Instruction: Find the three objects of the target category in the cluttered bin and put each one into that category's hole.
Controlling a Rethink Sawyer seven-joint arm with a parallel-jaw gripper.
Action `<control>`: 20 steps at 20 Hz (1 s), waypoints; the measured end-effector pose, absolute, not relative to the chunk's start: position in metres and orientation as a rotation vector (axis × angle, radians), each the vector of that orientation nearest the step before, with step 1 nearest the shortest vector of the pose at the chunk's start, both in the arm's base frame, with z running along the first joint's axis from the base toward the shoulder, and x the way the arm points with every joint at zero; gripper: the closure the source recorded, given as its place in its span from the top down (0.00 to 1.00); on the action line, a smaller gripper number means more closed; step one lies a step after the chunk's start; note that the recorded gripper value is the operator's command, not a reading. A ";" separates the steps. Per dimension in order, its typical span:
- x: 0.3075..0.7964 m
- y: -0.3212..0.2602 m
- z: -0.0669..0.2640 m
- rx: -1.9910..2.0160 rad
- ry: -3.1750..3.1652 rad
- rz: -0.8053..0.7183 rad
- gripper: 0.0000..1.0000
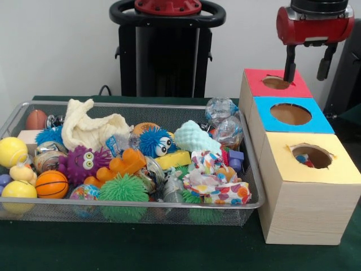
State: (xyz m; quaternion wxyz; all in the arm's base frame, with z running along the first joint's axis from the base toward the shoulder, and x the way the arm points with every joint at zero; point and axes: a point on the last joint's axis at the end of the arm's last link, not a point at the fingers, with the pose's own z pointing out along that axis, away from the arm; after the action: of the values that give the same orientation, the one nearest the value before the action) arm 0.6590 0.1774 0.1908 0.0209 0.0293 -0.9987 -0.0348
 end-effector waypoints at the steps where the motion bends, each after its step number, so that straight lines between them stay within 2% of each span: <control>1: 0.660 0.178 0.191 0.091 -3.098 -0.108 1.00; 20: 0.676 0.177 0.166 0.051 -3.069 -0.194 1.00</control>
State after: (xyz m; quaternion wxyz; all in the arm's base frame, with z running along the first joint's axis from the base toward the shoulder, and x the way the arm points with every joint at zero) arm 0.6764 0.1769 0.1662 0.0330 0.0167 -0.9973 -0.0630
